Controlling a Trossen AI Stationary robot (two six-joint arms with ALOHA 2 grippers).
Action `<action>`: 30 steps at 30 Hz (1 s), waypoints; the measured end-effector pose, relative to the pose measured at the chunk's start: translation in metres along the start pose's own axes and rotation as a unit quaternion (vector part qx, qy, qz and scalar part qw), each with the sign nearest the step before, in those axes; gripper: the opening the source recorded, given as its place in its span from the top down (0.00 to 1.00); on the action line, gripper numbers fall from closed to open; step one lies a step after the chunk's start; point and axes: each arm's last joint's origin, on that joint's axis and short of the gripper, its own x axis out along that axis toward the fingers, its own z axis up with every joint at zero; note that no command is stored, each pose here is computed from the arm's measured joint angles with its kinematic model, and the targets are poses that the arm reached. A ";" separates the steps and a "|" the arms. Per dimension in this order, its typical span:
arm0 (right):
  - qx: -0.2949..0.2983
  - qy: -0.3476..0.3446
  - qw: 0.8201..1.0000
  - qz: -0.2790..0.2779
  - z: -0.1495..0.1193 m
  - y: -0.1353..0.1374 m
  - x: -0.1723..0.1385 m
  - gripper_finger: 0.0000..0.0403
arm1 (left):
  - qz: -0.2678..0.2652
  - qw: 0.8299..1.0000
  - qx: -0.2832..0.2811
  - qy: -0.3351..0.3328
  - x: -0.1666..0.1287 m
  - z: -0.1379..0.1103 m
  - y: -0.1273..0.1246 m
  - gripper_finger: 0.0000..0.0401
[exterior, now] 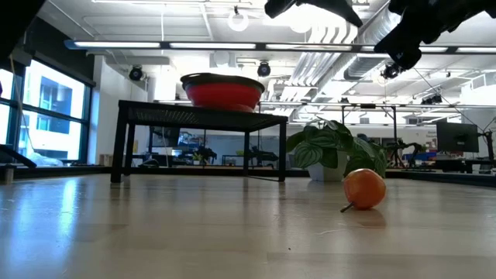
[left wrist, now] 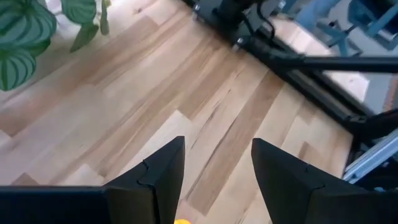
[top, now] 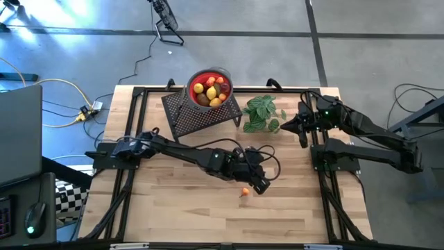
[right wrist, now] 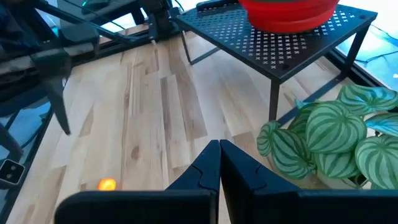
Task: Pick & Place Fruit
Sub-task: Put the orange pear into the red basket on the shelf
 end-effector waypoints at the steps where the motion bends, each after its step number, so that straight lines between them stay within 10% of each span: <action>1: 0.000 0.000 1.000 -0.001 0.000 0.000 0.000 0.99 | 0.002 1.000 0.001 0.003 0.001 -0.001 0.000 0.55; 30: -0.003 0.006 1.000 0.011 -0.001 0.001 0.000 0.99 | 0.026 0.994 -0.084 0.069 0.006 -0.047 -0.014 0.55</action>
